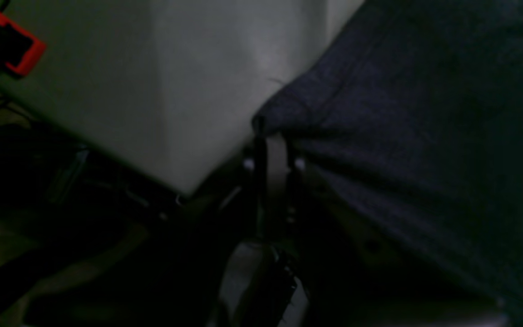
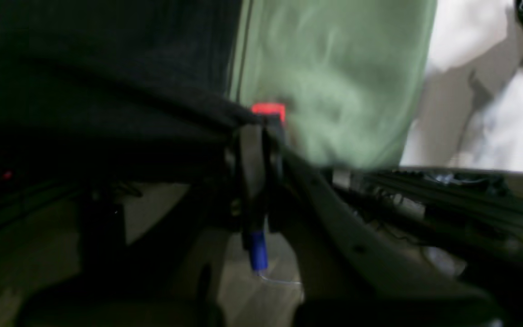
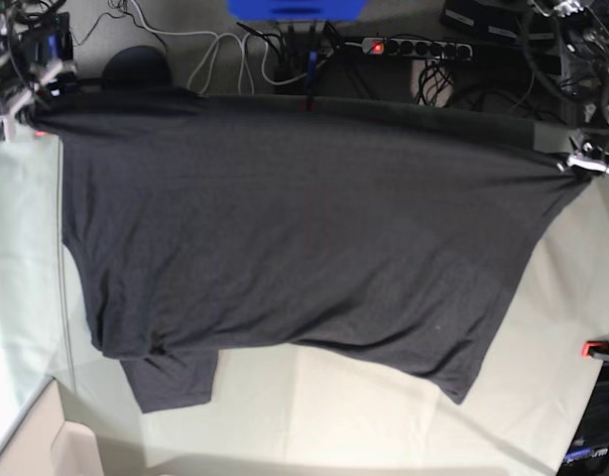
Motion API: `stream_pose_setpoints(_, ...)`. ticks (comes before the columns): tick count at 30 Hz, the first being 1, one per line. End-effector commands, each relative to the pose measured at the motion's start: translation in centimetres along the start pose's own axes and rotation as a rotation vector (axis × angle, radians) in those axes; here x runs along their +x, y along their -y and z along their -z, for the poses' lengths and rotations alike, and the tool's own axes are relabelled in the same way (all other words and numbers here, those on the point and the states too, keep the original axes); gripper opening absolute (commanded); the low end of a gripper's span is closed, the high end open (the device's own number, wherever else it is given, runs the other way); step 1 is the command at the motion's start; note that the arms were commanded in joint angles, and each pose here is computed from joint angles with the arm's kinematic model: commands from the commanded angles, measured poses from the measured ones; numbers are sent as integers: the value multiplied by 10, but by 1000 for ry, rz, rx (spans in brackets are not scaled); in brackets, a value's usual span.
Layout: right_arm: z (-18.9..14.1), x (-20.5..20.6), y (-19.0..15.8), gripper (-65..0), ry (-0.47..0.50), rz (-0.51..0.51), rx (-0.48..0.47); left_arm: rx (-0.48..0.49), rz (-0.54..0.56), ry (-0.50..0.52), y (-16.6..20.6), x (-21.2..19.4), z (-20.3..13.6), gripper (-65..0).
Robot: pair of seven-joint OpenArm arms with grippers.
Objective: Layout the t-shirt on the table in an organized manner, then fold the t-shirt properly
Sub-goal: 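Lay the shirt down, stretching it between both grippers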
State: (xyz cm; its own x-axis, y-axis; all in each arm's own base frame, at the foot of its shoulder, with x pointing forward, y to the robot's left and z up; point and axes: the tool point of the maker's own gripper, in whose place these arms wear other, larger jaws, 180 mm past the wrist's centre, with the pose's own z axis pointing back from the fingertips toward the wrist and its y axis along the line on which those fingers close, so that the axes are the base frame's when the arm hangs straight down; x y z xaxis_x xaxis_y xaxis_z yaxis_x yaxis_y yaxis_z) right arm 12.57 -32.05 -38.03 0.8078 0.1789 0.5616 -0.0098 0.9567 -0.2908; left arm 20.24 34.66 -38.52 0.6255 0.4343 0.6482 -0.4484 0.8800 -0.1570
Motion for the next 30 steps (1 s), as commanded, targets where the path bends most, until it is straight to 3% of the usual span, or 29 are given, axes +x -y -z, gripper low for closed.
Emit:
stream_pose_setpoints(1,1,19,3,-650,62,-3,-8,5,8,52,-1,17,-2,-649)
stream_pose_setpoints(7,34,27,-9,-650,3,29,51,-29,-30,73,14,27,9,-649)
stream_pose_setpoints(15,79,37,-6,-650,-29,91,105,-121,-101,27,44,33,50,-649)
stream_pose_setpoints(21,96,57,0,-650,2,123,115,-191,-73,38,77,56,64,-649)
stream_pose_setpoints(30,107,104,-6,-650,87,129,139,-216,-112,55,84,85,77,-649)
